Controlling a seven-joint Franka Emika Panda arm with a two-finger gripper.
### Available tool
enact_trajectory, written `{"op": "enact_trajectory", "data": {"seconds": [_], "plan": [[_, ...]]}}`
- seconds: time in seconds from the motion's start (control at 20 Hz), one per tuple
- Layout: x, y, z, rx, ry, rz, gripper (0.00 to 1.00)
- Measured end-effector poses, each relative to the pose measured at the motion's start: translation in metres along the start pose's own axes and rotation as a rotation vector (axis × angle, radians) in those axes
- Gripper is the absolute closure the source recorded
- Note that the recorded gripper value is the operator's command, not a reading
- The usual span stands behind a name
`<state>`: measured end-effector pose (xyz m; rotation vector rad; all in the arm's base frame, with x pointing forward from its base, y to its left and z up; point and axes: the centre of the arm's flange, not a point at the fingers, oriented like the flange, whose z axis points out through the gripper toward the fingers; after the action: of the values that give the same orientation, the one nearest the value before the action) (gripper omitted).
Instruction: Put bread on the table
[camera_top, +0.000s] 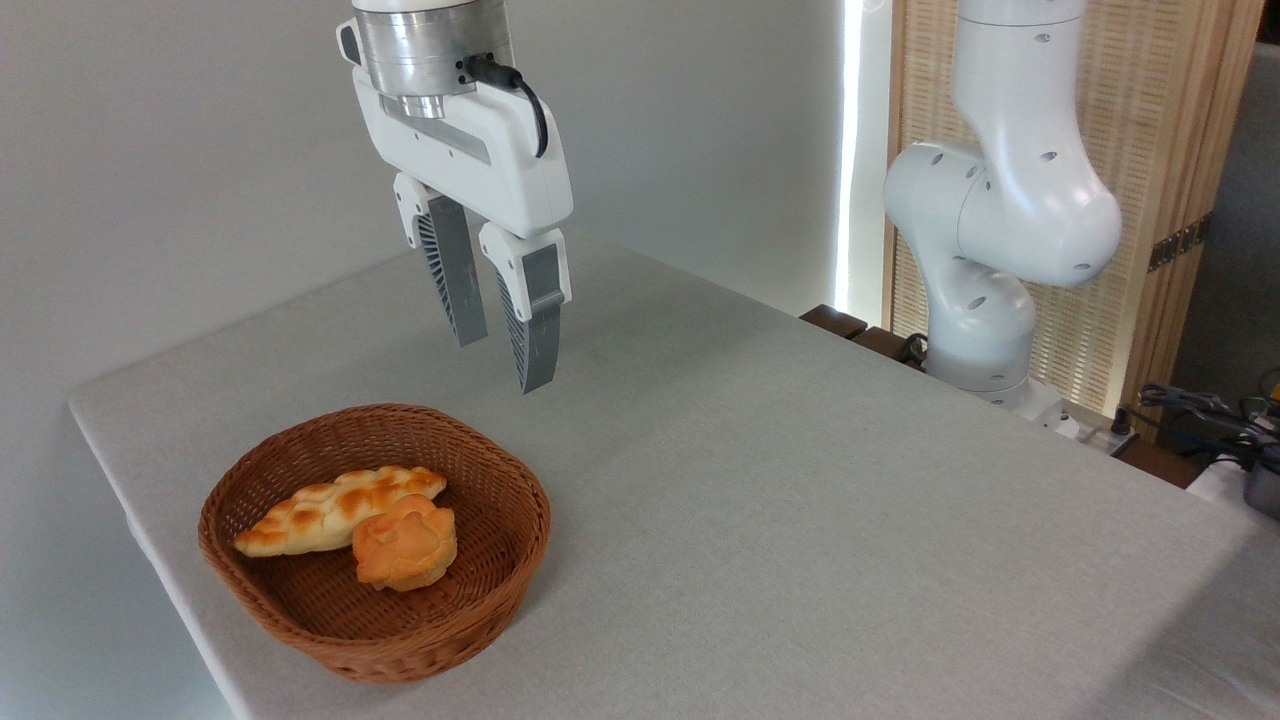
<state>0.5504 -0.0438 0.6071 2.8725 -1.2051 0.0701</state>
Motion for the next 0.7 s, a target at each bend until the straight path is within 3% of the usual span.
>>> {"op": "enact_trajectory", "data": {"seconds": [0.5,0.7], "plan": [[0.007,-0.008,0.010,0.012,0.013,-0.003,0.00],[0.011,-0.013,0.026,-0.006,-0.010,-0.004,0.00]]}}
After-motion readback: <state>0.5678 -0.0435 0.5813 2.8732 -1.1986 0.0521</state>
